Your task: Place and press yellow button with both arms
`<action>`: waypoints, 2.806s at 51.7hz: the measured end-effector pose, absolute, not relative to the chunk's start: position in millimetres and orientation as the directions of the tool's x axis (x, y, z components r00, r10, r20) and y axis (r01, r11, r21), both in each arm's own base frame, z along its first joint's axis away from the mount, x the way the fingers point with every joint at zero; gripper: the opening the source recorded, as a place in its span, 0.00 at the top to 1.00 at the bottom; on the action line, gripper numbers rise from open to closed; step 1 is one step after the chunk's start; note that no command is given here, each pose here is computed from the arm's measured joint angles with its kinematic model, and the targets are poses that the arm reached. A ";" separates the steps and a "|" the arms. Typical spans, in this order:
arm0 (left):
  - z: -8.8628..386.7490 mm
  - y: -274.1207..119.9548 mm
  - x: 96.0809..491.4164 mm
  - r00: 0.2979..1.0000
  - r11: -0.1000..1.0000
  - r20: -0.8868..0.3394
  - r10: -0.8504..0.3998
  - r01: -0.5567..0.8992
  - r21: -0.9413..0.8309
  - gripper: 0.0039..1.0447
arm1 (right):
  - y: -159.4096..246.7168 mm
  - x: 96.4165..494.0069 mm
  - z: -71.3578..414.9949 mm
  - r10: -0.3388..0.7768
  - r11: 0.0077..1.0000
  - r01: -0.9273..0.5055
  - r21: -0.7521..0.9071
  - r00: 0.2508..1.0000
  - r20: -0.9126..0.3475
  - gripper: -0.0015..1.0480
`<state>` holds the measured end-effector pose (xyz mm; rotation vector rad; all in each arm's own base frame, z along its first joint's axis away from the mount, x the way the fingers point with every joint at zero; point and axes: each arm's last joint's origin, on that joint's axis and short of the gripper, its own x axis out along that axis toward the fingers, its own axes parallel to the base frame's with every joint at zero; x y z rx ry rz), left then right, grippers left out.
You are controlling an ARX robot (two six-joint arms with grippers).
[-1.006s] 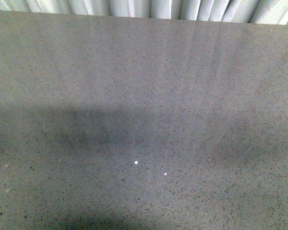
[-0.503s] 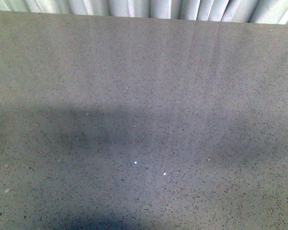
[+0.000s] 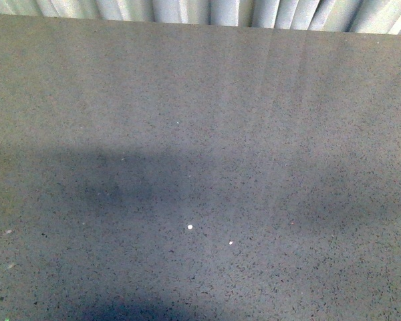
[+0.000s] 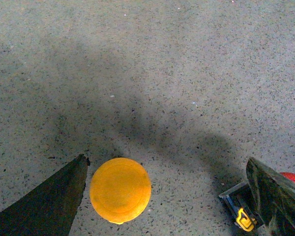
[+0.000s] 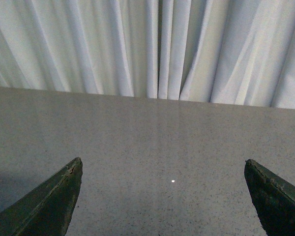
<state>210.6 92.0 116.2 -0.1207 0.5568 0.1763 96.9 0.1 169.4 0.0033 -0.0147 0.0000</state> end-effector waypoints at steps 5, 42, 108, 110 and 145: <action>112.0 93.5 213.3 0.834 0.979 -0.535 0.137 -0.197 -0.057 0.09 | 0.1 96.9 169.4 0.000 1.000 0.000 0.003 1.000 0.015 0.09; 85.5 110.1 217.1 0.796 0.968 -0.573 0.195 -0.251 -0.019 0.09 | 0.1 96.9 169.4 0.000 1.000 0.000 0.003 1.000 0.015 0.09; 109.3 111.4 223.6 0.819 0.969 -0.528 0.225 -0.244 0.035 0.67 | 0.1 96.9 169.4 0.000 1.000 0.000 0.003 1.000 0.015 0.09; 119.6 110.0 226.3 0.834 0.970 -0.503 0.227 -0.238 0.042 0.67 | 0.1 96.9 169.4 0.000 1.000 0.000 0.003 1.000 0.015 0.09; 127.2 -118.5 260.1 0.837 0.943 -0.454 -0.304 0.334 -0.016 0.67 | 0.1 96.9 169.4 0.000 1.000 0.000 0.003 1.000 0.015 0.09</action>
